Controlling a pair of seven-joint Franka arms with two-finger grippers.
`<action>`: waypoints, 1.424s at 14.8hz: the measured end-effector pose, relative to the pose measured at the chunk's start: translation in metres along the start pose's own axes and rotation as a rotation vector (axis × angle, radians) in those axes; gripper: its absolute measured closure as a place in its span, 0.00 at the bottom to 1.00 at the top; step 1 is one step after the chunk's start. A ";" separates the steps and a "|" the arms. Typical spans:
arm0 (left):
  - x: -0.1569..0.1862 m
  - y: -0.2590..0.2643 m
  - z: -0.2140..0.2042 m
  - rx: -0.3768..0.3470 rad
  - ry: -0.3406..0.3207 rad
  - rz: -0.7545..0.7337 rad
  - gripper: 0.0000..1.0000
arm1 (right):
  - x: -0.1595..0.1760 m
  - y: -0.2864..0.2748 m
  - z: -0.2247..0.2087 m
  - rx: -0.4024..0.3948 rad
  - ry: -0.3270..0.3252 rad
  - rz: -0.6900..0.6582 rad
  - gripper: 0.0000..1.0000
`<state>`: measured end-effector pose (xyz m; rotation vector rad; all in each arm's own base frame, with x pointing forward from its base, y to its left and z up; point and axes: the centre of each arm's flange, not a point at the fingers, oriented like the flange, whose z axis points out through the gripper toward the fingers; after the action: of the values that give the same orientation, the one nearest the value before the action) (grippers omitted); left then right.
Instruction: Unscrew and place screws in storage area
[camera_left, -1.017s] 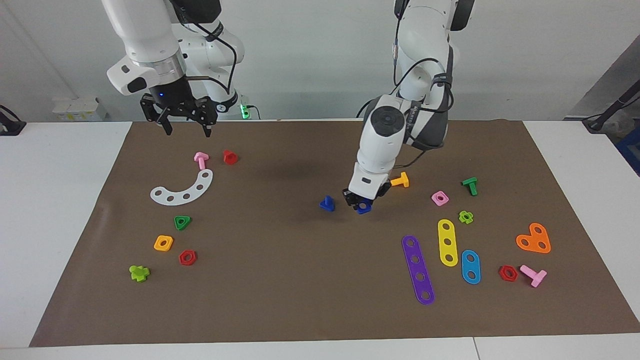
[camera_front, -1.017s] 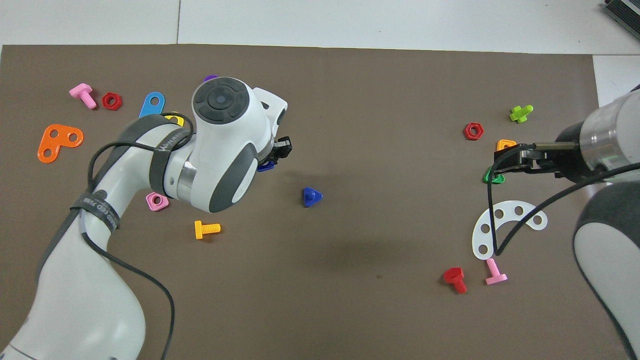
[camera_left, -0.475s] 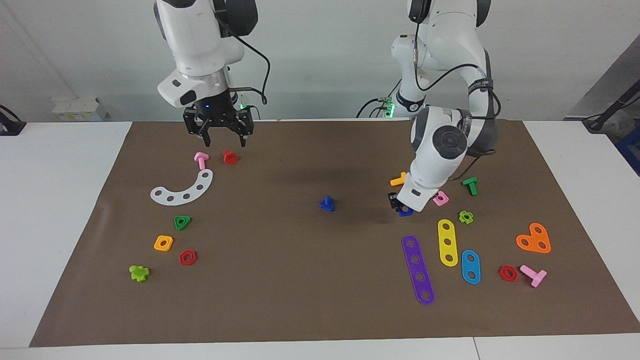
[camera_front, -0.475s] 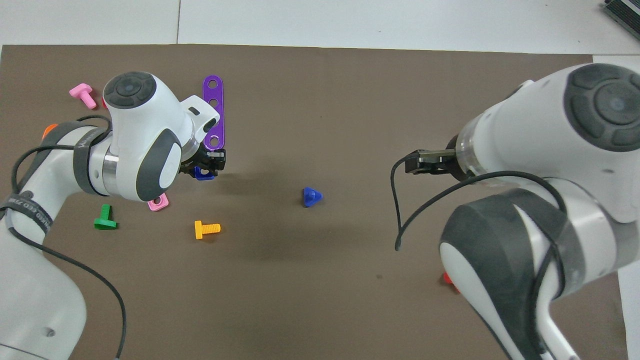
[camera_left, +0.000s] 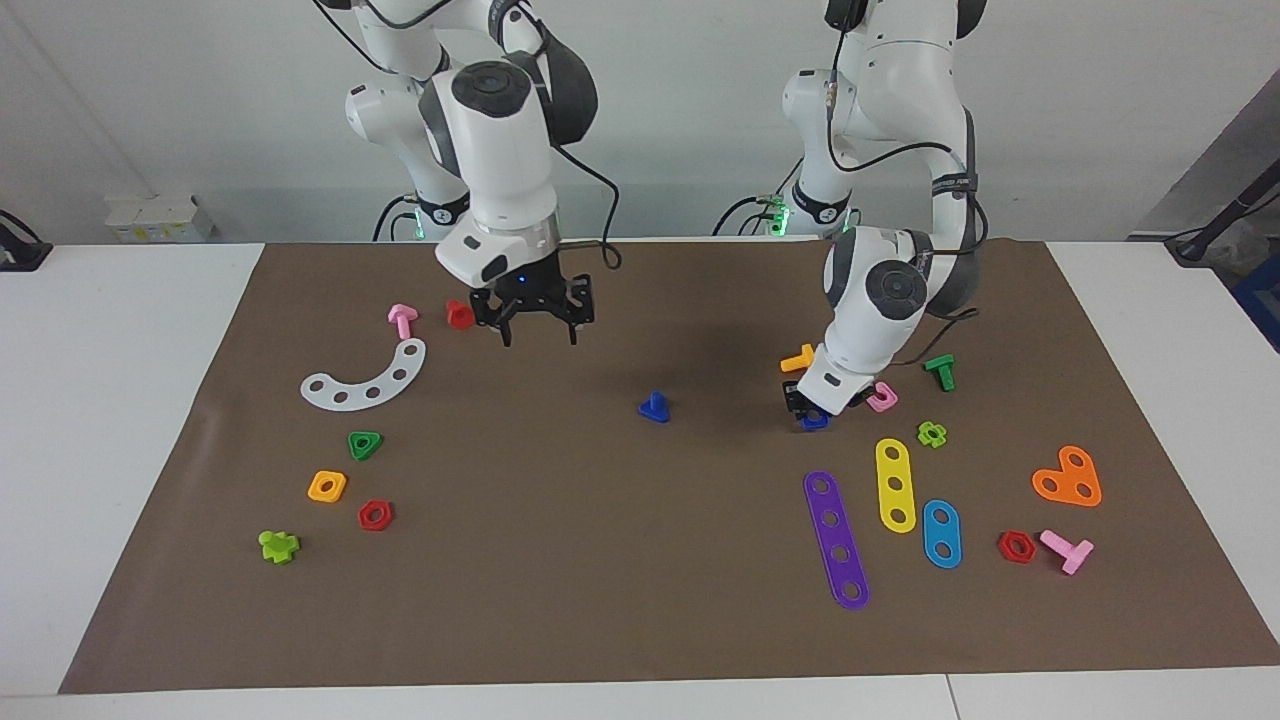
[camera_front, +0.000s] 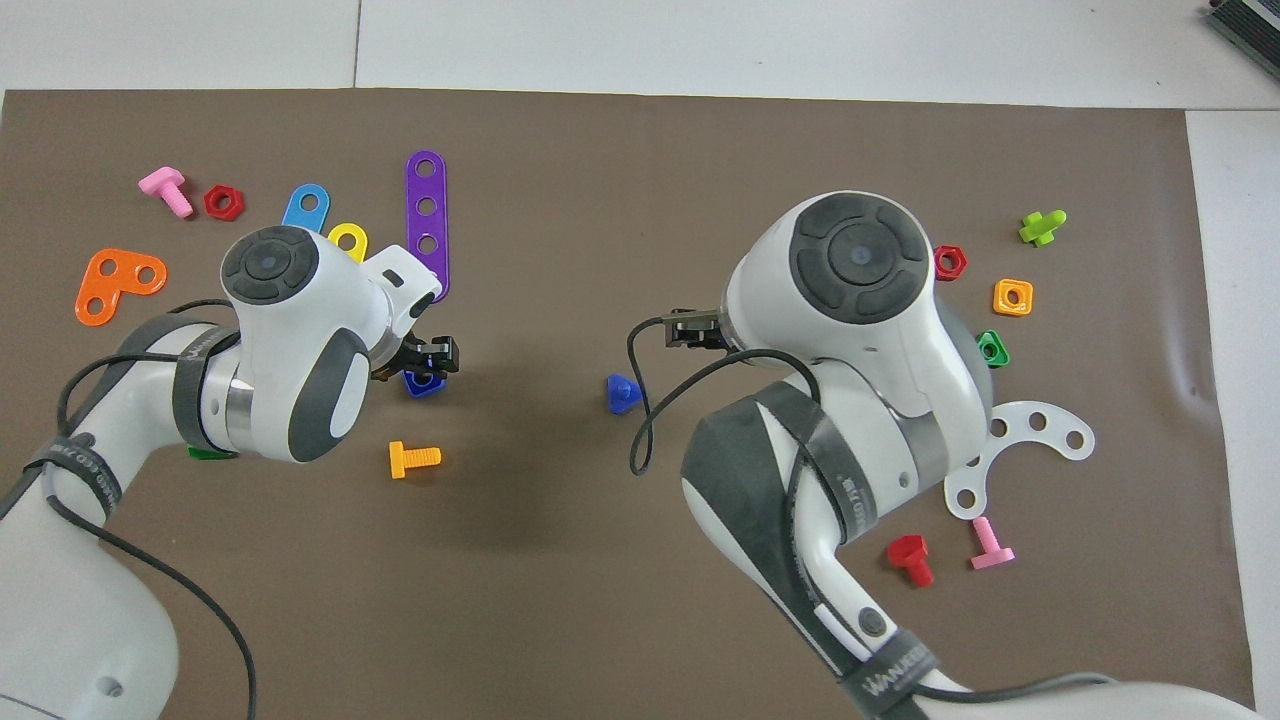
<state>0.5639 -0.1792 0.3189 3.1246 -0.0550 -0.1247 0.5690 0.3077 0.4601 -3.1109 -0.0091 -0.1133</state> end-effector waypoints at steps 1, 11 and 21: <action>0.000 0.000 -0.003 -0.002 0.007 0.008 0.06 | 0.001 -0.008 0.011 0.005 0.004 -0.008 0.10; 0.022 -0.126 -0.116 -0.030 0.001 -0.022 0.00 | -0.024 -0.105 0.124 -0.007 0.030 -0.056 0.19; -0.042 -0.204 -0.192 -0.004 0.042 -0.035 0.00 | -0.039 -0.109 0.157 -0.045 0.001 -0.090 0.27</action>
<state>0.5443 0.0291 0.5102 3.1233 0.0011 -0.0597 0.5405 0.4214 0.3039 -3.1561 -0.1488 -0.1180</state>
